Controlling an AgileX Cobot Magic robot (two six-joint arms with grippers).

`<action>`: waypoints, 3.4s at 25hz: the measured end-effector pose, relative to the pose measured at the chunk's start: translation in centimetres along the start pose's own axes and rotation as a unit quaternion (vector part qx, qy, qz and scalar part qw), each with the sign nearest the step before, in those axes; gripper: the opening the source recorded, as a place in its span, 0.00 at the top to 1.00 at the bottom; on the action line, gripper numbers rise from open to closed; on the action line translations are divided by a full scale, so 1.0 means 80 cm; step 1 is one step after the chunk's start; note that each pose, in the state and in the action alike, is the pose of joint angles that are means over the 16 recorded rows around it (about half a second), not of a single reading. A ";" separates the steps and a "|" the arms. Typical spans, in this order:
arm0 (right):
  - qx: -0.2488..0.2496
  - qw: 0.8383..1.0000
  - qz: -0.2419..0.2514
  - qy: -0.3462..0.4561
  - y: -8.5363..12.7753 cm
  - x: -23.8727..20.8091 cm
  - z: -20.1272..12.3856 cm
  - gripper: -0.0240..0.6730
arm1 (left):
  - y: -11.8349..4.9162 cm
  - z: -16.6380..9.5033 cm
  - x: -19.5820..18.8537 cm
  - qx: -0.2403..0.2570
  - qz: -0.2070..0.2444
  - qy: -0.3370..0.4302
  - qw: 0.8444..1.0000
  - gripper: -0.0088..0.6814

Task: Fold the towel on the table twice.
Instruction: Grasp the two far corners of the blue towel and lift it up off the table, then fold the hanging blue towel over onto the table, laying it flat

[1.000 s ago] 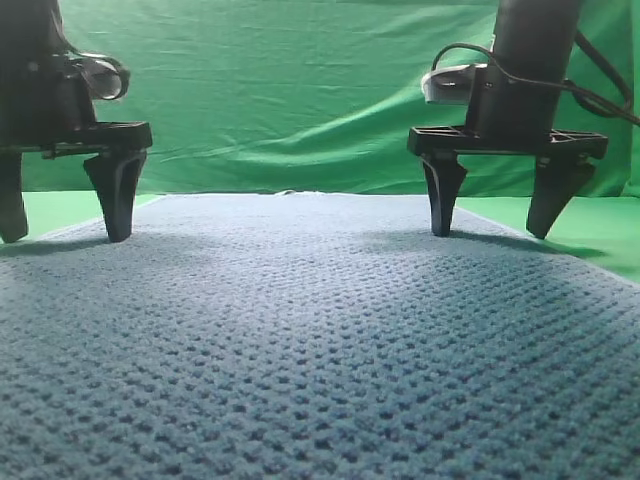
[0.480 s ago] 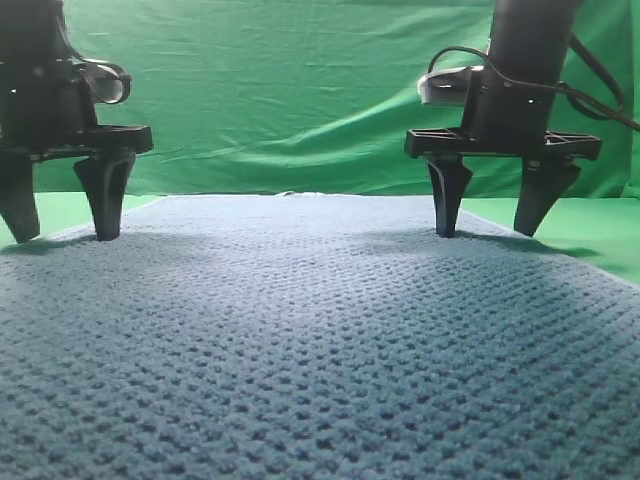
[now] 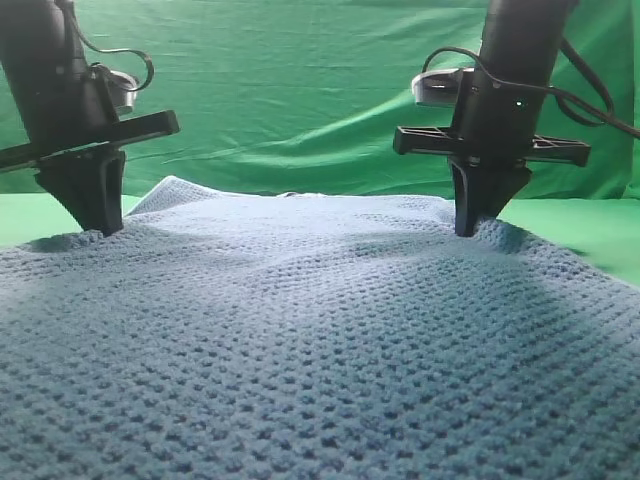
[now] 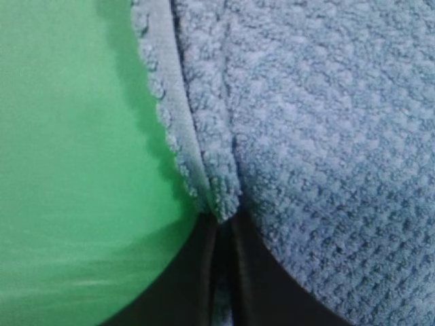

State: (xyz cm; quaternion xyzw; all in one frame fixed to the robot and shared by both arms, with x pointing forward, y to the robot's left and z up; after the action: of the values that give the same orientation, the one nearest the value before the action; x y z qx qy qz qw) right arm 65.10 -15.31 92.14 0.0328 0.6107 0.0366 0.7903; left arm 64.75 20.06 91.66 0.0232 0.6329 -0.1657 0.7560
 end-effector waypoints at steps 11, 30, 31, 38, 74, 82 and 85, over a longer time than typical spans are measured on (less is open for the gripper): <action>-0.012 0.997 0.009 -0.072 0.004 -0.087 0.020 0.97 | -0.016 0.033 -0.083 0.031 0.027 -0.064 0.997 0.99; -0.062 0.907 0.082 -0.408 0.036 -0.334 0.119 0.97 | -0.054 0.099 -0.329 0.075 0.073 -0.437 0.893 0.99; -0.064 0.905 0.082 -0.412 0.037 -0.336 0.121 0.97 | -0.054 0.100 -0.332 0.075 0.074 -0.442 0.891 0.99; -0.068 0.925 0.067 -0.368 0.036 -0.323 0.119 0.97 | -0.050 0.095 -0.321 0.072 0.084 -0.416 0.903 0.99; -0.070 0.989 0.035 -0.127 0.025 -0.249 -0.212 0.97 | -0.057 -0.228 -0.195 0.013 -0.005 -0.216 0.976 0.99; -0.054 0.993 0.024 -0.098 0.011 -0.225 -0.256 0.97 | -0.059 -0.265 -0.166 -0.009 -0.032 -0.188 0.982 0.99; -0.048 0.994 0.022 -0.093 0.007 -0.217 -0.261 0.97 | -0.059 -0.266 -0.161 -0.015 -0.038 -0.183 0.982 0.99</action>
State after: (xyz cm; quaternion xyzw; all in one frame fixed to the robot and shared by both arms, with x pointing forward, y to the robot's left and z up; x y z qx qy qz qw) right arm 40.54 -16.32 103.69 0.0115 0.5308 0.0805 0.8436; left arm 41.34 23.65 100.68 -0.0428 0.4871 -0.1860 0.8522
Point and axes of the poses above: a point on each arm's last joint axis where the gripper is mounted, x pointing out along that axis toward the gripper, y along the wrist's bending axis when the last joint is at zero, z = x × y, the point moved 1 cm from there along x, pointing out along that axis toward the gripper, and after that the axes turned 14 degrees about x, right-handed, at the moved point
